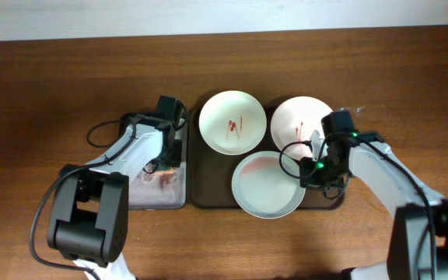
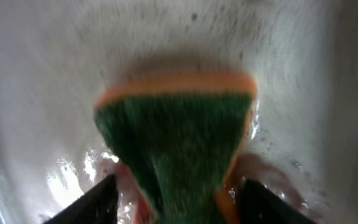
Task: Clean dirty plates on tray and stack at the side
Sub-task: 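Lift the cleaned front plate with the right gripper and move right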
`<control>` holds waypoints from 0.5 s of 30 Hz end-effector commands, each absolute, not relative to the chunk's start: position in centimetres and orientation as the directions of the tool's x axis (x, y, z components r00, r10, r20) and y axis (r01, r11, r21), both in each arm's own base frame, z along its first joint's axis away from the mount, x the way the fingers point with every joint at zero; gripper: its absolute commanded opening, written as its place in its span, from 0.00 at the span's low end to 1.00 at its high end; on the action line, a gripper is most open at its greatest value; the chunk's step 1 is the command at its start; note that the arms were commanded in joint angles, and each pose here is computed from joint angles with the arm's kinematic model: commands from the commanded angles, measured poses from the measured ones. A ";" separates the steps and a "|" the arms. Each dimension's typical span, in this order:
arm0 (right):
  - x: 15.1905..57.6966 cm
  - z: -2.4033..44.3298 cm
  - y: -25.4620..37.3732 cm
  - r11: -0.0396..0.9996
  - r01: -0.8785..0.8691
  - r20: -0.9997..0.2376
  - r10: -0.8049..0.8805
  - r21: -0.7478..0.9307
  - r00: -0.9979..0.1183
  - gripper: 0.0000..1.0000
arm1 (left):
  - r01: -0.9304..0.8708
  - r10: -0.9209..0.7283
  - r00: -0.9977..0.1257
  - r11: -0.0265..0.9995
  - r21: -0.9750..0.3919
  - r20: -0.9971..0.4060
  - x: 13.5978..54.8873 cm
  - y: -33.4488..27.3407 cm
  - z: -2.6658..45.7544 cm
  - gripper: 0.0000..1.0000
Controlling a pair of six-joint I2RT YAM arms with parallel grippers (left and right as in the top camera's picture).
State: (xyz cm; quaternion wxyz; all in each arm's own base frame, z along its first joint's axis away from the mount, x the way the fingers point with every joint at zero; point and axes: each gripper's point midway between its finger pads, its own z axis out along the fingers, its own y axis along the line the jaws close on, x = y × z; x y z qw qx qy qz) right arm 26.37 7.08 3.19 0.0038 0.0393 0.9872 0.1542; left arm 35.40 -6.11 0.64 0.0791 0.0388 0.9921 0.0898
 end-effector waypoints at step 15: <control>28.6 10.6 4.7 0.996 -0.001 -0.344 -0.031 -0.088 -0.939 0.04 | 0.100 0.103 -0.994 0.988 0.118 -0.021 32.8 -6.8 0.4 0.34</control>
